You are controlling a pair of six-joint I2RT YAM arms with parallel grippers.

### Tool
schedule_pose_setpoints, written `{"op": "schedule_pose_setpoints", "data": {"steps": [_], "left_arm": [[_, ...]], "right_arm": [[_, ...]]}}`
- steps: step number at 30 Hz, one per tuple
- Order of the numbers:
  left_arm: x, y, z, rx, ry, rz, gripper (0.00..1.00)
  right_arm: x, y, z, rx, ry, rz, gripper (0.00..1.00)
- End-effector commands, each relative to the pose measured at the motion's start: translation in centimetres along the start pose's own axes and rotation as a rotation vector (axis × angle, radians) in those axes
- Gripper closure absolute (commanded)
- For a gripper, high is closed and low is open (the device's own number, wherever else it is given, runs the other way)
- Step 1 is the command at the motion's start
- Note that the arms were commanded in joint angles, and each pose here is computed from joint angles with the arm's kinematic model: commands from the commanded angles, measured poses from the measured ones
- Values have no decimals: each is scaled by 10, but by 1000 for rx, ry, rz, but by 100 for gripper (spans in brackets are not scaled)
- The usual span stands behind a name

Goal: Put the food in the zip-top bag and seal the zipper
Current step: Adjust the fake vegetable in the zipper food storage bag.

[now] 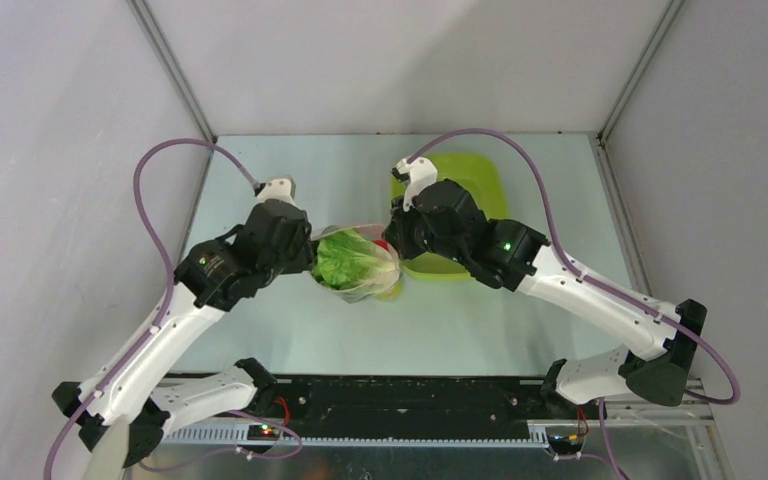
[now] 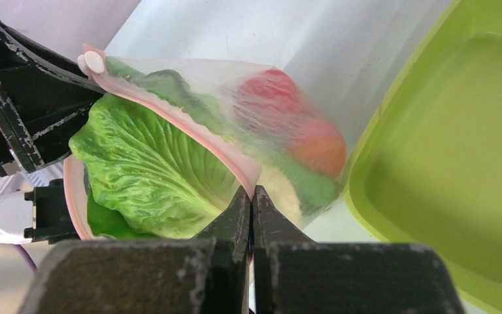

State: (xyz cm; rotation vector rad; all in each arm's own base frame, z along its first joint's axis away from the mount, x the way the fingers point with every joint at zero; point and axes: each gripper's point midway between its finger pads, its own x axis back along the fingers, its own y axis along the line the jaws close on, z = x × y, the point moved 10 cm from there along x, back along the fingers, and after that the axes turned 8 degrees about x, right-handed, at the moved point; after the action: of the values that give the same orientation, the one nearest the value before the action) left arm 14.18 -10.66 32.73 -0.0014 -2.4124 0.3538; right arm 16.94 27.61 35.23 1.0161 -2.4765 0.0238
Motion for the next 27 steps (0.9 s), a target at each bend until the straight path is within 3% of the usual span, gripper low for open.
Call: {"op": "schedule_pose_setpoints", "data": {"steps": [1, 2, 4, 9, 11, 13, 15, 17, 22, 27], "left_arm": [[0, -3, -4, 50, -19, 48, 66], [0, -3, -5, 49, -23, 45, 82], [2, -4, -9, 48, -39, 44, 98], [13, -10, -23, 29, -80, 117, 100], [15, -13, -25, 32, -82, 147, 100], [14, -16, -25, 34, -75, 157, 100], [13, -18, -26, 36, -67, 162, 100], [14, -19, -26, 40, -64, 174, 100], [18, -20, -28, 57, -76, 198, 100], [22, -20, -29, 70, -83, 215, 100]], "right_arm": [[16, 1, -29, -6, -160, -29, 100], [16, 1, -29, 7, -160, -32, 100], [15, 1, -29, 37, -163, -41, 100], [15, -3, -25, 195, -130, -72, 100], [18, -4, -25, 260, -136, -80, 91], [21, -2, -29, 319, -162, -79, 65], [26, 0, -35, 370, -199, -66, 52], [31, 6, -40, 416, -233, -66, 47], [41, 17, -51, 444, -335, -110, 45], [42, 39, -49, 449, -394, -321, 57]]}}
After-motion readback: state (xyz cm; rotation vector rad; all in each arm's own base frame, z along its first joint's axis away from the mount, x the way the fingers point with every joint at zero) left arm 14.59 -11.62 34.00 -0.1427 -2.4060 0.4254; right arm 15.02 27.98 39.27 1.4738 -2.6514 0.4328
